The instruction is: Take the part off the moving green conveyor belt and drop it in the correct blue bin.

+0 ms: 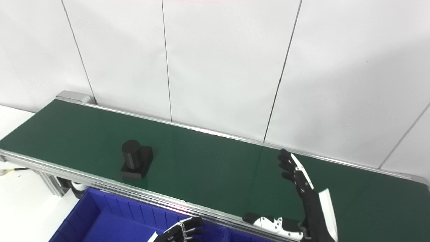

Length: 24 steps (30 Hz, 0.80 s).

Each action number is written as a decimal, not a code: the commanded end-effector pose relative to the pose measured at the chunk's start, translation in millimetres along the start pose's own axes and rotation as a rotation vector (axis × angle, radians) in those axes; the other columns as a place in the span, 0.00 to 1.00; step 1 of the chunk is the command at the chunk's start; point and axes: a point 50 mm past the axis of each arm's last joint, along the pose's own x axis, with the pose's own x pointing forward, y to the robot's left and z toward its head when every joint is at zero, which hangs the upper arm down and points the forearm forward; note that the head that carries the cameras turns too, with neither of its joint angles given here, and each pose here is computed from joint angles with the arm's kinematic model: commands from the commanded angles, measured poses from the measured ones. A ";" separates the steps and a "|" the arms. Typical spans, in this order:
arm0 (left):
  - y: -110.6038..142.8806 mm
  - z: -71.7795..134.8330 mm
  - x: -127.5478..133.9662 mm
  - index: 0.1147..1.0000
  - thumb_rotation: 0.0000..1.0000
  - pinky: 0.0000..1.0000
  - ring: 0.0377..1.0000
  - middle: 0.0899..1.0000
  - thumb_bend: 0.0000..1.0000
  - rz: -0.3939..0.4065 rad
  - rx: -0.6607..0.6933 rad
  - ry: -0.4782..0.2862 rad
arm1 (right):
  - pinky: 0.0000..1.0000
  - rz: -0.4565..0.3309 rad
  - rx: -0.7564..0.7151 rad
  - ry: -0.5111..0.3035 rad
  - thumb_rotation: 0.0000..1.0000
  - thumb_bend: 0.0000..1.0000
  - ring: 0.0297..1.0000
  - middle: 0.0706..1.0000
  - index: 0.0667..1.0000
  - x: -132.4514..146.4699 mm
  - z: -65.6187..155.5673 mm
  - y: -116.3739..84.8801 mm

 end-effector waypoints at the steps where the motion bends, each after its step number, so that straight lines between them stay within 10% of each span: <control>1: -1.5 7.1 7.8 0.80 0.06 0.74 0.80 0.83 1.00 -0.011 0.003 -0.065 | 0.82 0.002 0.014 -0.037 0.22 0.86 0.85 0.86 0.89 15.8 7.4 2.1; 24: -2.9 13.6 7.2 0.78 0.09 0.71 0.79 0.81 1.00 0.037 0.031 -0.082 | 0.82 0.101 -0.046 0.015 0.33 0.88 0.87 0.89 0.90 82.3 8.1 26.3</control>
